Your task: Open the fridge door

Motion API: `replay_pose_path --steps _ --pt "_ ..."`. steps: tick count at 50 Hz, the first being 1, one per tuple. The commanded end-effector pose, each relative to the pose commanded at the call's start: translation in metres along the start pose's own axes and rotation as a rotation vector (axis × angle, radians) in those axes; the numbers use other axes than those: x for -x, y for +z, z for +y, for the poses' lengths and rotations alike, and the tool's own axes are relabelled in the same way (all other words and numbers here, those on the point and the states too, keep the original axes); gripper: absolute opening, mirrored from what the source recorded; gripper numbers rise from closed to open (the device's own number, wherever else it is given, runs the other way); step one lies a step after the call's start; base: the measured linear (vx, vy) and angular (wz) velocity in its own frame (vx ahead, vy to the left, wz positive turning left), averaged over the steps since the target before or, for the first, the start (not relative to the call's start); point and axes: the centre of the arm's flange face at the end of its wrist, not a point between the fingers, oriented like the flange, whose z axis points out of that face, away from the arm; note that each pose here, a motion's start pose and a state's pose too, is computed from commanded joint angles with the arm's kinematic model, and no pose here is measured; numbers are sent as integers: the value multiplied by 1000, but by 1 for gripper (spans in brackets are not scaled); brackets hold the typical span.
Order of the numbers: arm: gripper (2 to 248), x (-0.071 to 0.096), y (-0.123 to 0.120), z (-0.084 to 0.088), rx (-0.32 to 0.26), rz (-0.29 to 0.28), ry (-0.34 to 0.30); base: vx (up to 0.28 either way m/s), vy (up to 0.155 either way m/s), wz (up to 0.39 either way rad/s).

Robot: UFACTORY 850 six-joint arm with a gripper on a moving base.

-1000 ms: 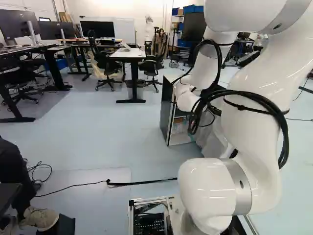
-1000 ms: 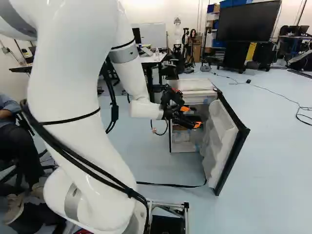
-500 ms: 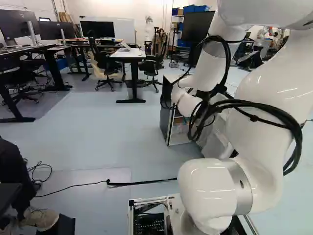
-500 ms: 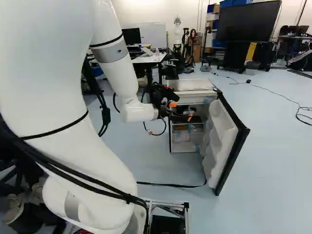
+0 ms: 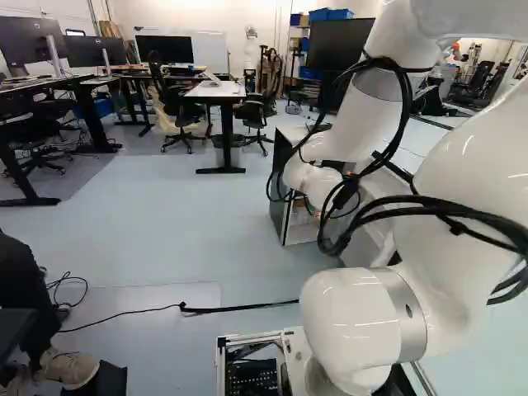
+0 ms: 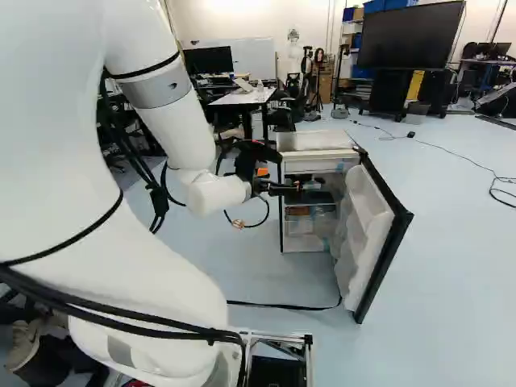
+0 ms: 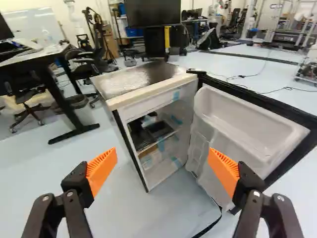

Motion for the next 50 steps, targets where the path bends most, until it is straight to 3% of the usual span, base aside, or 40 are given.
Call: replay_pose_path --steps 24,50 --pt "247 13 -33 -10 -199 -9 -93 0 0 0" --pt "247 25 -58 -15 -341 -19 -166 0 0 0"
